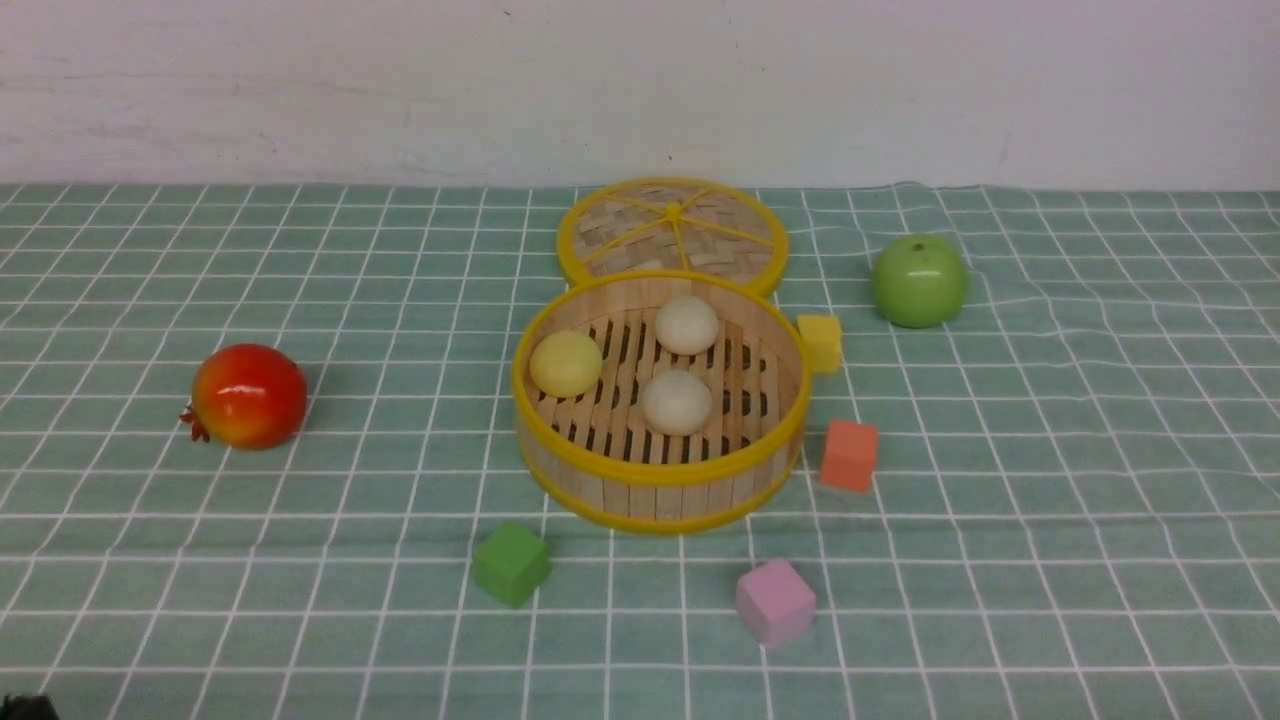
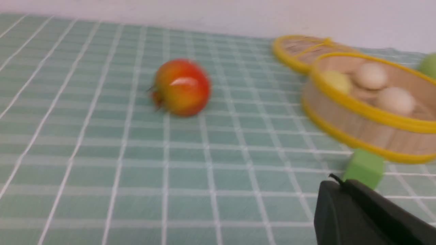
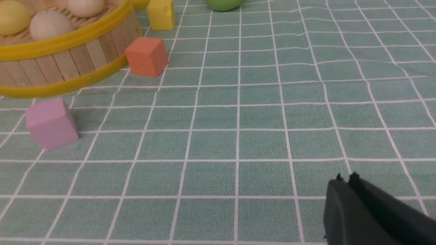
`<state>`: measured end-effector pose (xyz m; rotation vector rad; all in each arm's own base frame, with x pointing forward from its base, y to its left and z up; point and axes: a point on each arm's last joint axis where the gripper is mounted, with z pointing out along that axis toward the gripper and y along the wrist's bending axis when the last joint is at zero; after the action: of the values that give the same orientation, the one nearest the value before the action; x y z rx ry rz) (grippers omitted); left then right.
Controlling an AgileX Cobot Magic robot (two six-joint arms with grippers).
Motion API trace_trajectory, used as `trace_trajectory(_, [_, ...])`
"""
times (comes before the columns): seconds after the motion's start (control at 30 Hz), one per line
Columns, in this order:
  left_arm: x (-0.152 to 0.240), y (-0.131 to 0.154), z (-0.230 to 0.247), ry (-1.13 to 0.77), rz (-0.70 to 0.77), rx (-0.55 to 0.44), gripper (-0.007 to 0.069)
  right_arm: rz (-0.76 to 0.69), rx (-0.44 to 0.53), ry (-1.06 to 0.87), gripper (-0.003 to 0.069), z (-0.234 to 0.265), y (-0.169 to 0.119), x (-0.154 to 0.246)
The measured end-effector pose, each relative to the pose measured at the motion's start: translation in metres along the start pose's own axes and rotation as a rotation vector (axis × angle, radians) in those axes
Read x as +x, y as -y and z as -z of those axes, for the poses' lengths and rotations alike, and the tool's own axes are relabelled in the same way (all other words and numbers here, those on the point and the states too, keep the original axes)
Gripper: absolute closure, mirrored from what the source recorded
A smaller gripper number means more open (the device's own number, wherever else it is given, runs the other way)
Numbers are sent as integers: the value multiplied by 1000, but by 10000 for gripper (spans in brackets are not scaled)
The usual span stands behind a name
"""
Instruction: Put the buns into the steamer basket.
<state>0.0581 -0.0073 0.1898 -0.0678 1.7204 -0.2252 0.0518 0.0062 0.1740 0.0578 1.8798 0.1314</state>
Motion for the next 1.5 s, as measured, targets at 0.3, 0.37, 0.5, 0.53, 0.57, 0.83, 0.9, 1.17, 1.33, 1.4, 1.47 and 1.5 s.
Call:
trace_trajectory(0.3, [20,-7,3,-151,131,-91,639,0,0,0,644,0,0,0])
trace_trajectory(0.37, [20,-7,3,-148,139,-91,639,0,0,1,640,0,0,0])
trace_trajectory(0.5, [20,-7,3,-147,141,-92,639,0,0,1,634,0,0,0])
trace_trajectory(0.53, [20,-7,3,-147,141,-92,639,0,0,1,634,0,0,0])
trace_trajectory(0.57, [20,-7,3,-147,140,-92,639,0,0,1,633,0,0,0])
trace_trajectory(0.83, [20,-7,3,-147,142,-92,639,0,0,1,617,0,0,0])
trace_trajectory(0.9, [20,-7,3,-147,142,-92,639,0,0,1,616,0,0,0])
trace_trajectory(1.17, [20,-7,3,-147,142,-92,639,0,0,1,614,0,0,0])
trace_trajectory(1.33, [20,-7,3,-147,142,-92,639,0,0,1,614,0,0,0])
trace_trajectory(1.4, [20,-7,3,-147,142,-92,639,0,0,1,614,0,0,0])
trace_trajectory(1.47, [20,-7,3,-147,142,-92,639,0,0,1,613,0,0,0])
trace_trajectory(1.5, [20,-7,3,-147,142,-92,639,0,0,1,611,0,0,0])
